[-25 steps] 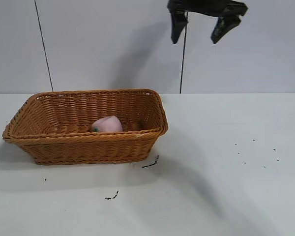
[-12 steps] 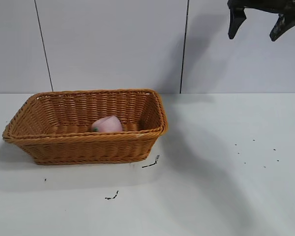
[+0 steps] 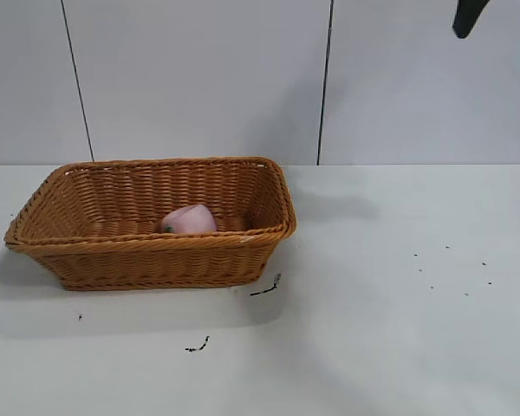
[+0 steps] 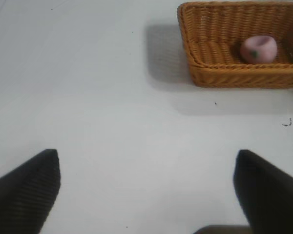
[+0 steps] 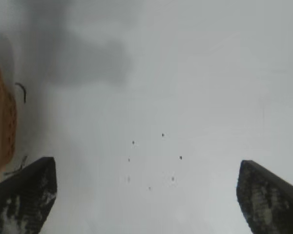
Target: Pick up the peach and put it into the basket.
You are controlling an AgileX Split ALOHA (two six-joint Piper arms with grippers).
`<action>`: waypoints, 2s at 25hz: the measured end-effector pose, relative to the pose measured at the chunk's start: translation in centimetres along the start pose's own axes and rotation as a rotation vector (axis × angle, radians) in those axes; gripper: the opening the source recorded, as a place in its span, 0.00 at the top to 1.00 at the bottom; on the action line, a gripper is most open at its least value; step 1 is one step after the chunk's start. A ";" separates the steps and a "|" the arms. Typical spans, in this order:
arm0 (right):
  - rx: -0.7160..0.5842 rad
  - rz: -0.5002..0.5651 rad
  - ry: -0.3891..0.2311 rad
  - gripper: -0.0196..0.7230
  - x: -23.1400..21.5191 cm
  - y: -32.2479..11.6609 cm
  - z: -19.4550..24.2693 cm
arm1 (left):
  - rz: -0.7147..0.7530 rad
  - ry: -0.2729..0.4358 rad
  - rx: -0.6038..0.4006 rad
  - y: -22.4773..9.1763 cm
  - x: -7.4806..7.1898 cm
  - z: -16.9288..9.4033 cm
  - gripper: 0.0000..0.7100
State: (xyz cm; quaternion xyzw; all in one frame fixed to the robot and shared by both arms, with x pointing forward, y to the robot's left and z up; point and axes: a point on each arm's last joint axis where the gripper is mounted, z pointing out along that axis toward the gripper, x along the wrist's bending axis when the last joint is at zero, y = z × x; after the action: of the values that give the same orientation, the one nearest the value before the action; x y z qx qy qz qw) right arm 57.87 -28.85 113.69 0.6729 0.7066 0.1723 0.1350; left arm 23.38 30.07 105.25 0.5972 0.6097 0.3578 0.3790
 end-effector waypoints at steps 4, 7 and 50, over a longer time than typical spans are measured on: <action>0.015 -0.003 -0.001 0.04 0.3 -6.0 -2.9 | 0.000 0.000 0.000 0.0 0.0 0.0 0.02; 0.022 -0.004 -0.002 0.04 0.4 -10.5 -4.2 | 0.000 0.000 0.000 0.0 0.0 0.0 0.02; -0.693 -0.036 -0.021 0.04 1.1 -34.7 -7.1 | 0.000 0.000 0.000 0.0 0.0 0.0 0.02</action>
State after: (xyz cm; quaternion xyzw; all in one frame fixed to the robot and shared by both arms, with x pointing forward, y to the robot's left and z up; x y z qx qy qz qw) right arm 23.46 -29.42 105.44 0.5763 0.6164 0.3928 0.3656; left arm 23.38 30.07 105.25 0.5972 0.6097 0.3578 0.3790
